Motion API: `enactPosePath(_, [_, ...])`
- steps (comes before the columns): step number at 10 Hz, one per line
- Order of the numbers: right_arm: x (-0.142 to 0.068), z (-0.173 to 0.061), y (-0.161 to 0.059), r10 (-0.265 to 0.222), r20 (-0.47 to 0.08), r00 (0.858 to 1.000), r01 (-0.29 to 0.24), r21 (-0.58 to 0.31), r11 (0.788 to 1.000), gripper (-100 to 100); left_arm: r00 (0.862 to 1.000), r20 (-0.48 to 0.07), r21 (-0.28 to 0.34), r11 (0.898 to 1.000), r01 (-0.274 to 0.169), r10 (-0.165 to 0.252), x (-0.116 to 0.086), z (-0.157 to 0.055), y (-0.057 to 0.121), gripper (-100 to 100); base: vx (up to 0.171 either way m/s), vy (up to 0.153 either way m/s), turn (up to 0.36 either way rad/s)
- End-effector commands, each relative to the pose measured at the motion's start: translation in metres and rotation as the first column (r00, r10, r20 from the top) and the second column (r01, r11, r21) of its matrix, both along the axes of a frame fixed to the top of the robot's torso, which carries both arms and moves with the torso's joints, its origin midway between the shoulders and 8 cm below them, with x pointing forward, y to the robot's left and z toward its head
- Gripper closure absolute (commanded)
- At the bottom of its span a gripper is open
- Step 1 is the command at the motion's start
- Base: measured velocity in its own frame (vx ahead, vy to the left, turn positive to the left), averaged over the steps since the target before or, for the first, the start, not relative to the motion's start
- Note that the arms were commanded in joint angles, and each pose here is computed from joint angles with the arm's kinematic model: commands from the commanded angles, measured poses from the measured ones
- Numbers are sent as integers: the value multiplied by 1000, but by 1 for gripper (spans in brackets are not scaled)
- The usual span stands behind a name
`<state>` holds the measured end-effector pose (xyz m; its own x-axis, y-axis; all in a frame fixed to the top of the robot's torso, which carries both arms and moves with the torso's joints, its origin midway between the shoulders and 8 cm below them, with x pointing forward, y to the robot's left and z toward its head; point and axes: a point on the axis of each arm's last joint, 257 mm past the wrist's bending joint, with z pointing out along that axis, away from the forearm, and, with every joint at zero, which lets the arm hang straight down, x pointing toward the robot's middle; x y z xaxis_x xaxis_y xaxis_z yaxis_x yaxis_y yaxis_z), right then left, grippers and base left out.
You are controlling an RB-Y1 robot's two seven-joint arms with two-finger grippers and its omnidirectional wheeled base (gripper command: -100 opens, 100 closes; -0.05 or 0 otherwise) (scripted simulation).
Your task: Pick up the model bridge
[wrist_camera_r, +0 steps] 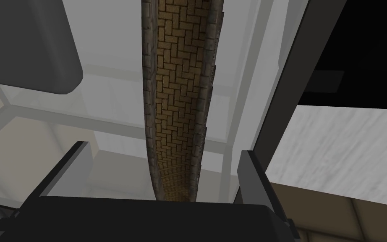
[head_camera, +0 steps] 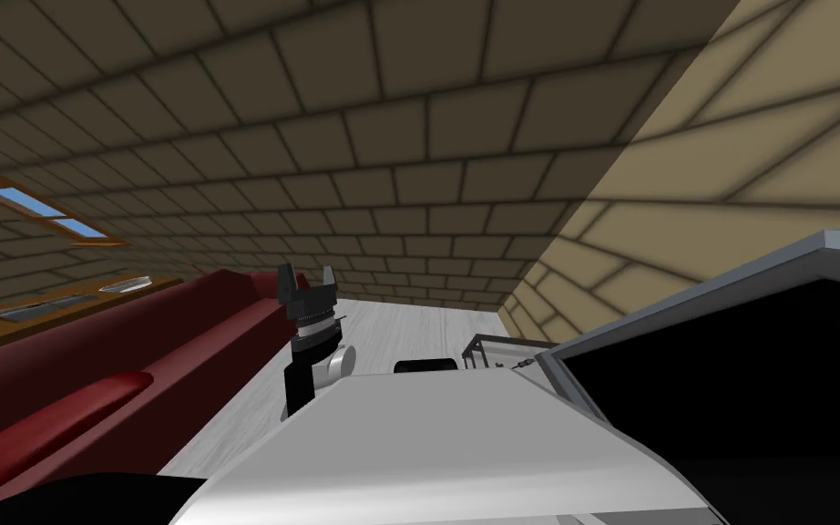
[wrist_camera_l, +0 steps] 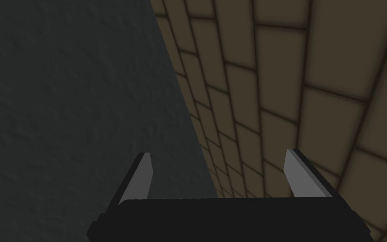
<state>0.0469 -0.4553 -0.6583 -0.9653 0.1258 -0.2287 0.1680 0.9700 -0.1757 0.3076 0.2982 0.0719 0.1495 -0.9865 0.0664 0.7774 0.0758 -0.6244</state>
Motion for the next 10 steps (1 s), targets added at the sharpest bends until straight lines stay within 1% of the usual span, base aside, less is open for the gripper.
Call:
enactPosePath(1, [-1, -1, 1, -27, -2, 1000, 27, 1, 1000, -100, 1000, 0, 0, 1000, 0, 0, 0, 0, 0, 0, -89, -25, 153])
enactPosePath(2, [-2, -4, 5, -64, -6, 998, 64, 3, 998, -100, 1000, 0, 0, 1000, 0, 0, 0, 0, 0, 0, -76, 32, 237])
enactPosePath(4, [-4, -7, 9, -110, -12, 994, 110, 8, 994, -100, 1000, 0, 0, 1000, 0, 0, 0, 0, 0, 0, -76, 79, 250])
enactPosePath(5, [-3, -7, 8, -96, -10, 995, 96, 7, 995, -100, 1000, 0, 0, 1000, 0, 0, 0, 0, 0, 0, -15, 17, 22])
enactPosePath(6, [-3, -7, 9, -98, -11, 995, 98, 6, 995, 100, 1000, 0, 0, 1000, 0, 0, 0, 0, 0, 0, 0, 0, 0])
enactPosePath(8, [-5, -6, 3, -99, -14, 995, 99, -3, 995, 100, 1000, 0, 0, 1000, 0, 0, 0, 0, 0, 0, -2, -4, -2])
enactPosePath(10, [-5, -6, 4, -99, -14, 995, 99, -1, 995, 100, 1000, 0, 0, 1000, 0, 0, 0, 0, 0, 0, 0, 0, 0])
